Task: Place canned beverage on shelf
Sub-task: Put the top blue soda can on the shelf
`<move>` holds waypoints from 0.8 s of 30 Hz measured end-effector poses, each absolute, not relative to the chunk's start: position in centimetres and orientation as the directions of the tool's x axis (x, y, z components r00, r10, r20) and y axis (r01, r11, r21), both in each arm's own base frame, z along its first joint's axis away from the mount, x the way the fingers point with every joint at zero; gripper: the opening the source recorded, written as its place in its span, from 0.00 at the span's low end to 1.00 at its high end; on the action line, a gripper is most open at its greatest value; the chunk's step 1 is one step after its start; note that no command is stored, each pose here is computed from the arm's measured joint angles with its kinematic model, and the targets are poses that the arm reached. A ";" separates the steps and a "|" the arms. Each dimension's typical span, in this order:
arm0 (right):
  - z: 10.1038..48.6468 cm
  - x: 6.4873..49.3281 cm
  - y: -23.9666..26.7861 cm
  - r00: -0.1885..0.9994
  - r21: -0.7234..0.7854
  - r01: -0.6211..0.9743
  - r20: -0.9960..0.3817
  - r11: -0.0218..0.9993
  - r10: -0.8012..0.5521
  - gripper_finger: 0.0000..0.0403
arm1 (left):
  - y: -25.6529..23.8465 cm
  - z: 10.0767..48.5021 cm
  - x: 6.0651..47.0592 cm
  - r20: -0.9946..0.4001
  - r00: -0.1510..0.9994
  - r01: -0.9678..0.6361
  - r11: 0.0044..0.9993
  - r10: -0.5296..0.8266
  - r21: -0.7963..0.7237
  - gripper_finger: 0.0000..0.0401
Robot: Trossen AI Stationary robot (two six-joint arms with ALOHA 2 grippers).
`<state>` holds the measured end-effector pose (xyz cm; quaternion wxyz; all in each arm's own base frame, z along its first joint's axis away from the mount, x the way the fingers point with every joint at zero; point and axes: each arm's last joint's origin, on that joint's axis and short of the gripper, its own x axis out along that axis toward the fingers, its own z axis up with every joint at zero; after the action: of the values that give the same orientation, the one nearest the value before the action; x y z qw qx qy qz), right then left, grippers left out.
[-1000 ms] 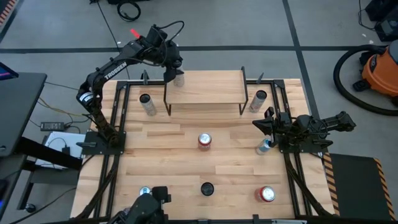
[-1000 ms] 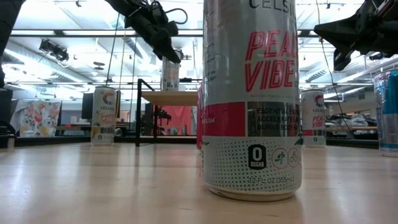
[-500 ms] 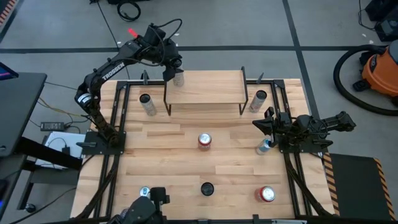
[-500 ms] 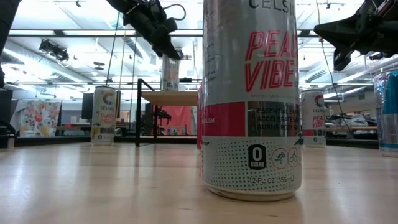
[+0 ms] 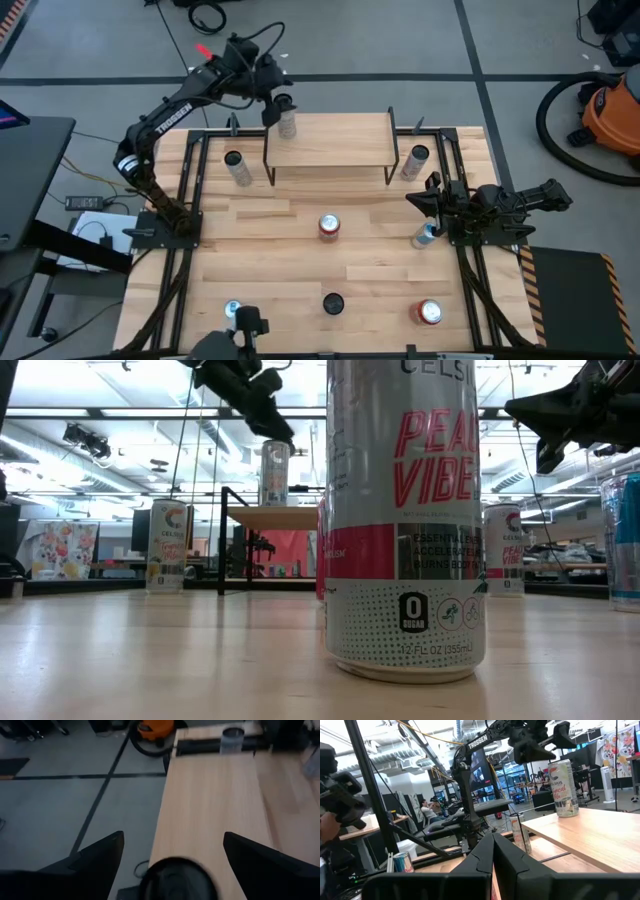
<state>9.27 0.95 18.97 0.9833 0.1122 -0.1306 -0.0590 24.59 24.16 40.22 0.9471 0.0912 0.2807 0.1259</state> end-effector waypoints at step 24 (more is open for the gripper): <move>19.0 9.3 0.9 0.959 0.236 0.087 0.244 0.968 -0.145 0.04 | 15.5 43.5 25.7 -0.480 0.865 -0.048 0.978 0.144 0.205 0.88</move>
<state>9.26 0.94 18.99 0.9832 0.1123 -0.1310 -0.0590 25.68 15.50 43.46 0.9612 0.0935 0.2546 0.0499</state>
